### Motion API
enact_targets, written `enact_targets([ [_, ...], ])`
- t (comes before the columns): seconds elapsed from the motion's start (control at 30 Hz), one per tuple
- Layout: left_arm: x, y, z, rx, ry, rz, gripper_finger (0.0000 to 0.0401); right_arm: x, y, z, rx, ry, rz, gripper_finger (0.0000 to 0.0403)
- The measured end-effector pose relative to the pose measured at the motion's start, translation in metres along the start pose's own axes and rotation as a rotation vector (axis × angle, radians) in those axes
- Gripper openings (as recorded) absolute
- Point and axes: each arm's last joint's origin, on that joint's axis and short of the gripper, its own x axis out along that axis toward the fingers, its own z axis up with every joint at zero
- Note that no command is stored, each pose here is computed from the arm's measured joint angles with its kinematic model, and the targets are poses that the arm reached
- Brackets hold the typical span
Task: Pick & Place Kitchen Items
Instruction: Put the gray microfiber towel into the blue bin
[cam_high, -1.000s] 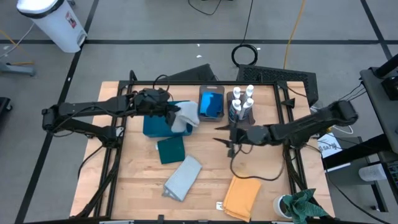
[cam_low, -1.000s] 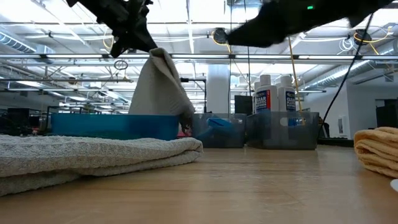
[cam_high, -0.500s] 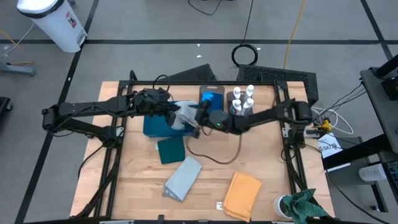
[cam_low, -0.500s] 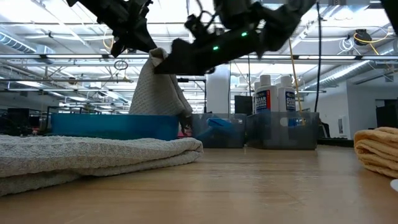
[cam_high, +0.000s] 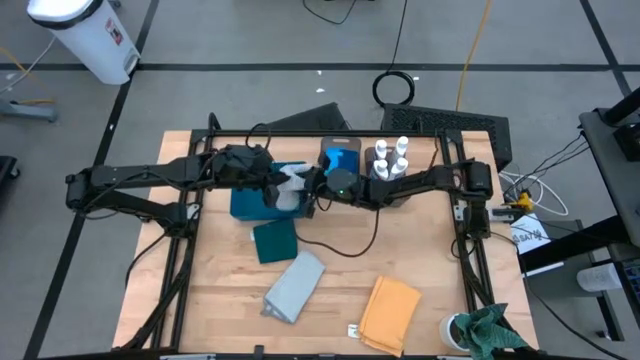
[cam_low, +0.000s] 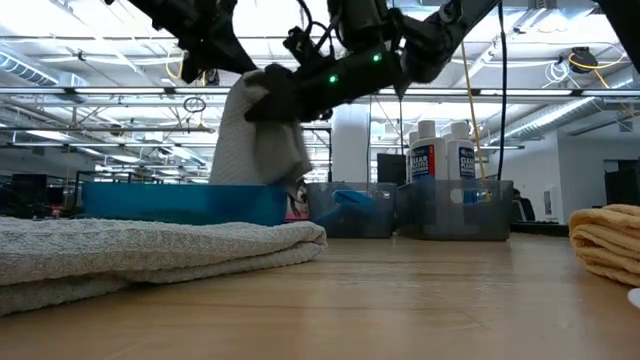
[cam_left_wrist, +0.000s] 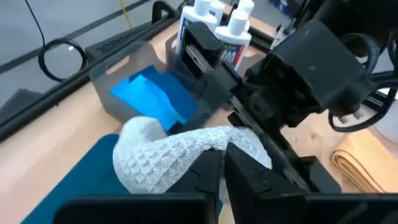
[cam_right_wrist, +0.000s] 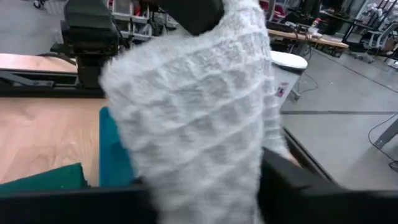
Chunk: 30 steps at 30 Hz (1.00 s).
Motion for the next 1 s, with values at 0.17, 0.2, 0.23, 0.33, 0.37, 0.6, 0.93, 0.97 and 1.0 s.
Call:
enact_targets([
  [0.17, -0.011, 0.000, 0.004, 0.052, -0.042, -0.005, 0.0031, -0.016, -0.003, 0.018, -0.060, 0.038, 0.070, 0.0014],
  [0.2, -0.014, 0.000, 0.005, 0.064, -0.056, -0.003, 0.0034, -0.020, -0.003, 0.023, -0.063, 0.041, 0.087, 0.0015],
  [0.23, -0.019, 0.000, 0.006, 0.079, -0.073, 0.008, 0.0038, -0.025, -0.004, 0.028, -0.067, 0.047, 0.100, 0.0015],
  [0.33, -0.032, 0.001, 0.013, 0.115, -0.167, 0.040, 0.0051, -0.038, -0.008, 0.045, -0.081, 0.018, 0.100, 0.0005],
  [0.37, -0.039, 0.001, 0.016, 0.121, -0.205, 0.050, 0.0055, -0.042, -0.009, 0.052, -0.088, 0.000, 0.099, 0.0004],
  [0.6, -0.090, 0.004, 0.029, 0.095, -0.461, 0.059, 0.0073, -0.047, -0.012, 0.070, -0.147, -0.097, 0.080, 0.0002],
  [0.93, -0.113, 0.007, 0.026, 0.100, -0.504, 0.047, 0.0072, 0.029, 0.011, 0.046, -0.263, -0.009, 0.093, 0.0001],
  [0.97, -0.112, 0.007, 0.026, 0.101, -0.497, 0.048, 0.0072, 0.035, 0.013, 0.039, -0.270, 0.005, 0.095, 0.0001],
  [1.0, -0.111, 0.007, 0.026, 0.103, -0.490, 0.051, 0.0072, 0.042, 0.015, 0.032, -0.273, 0.017, 0.097, 0.0001],
])
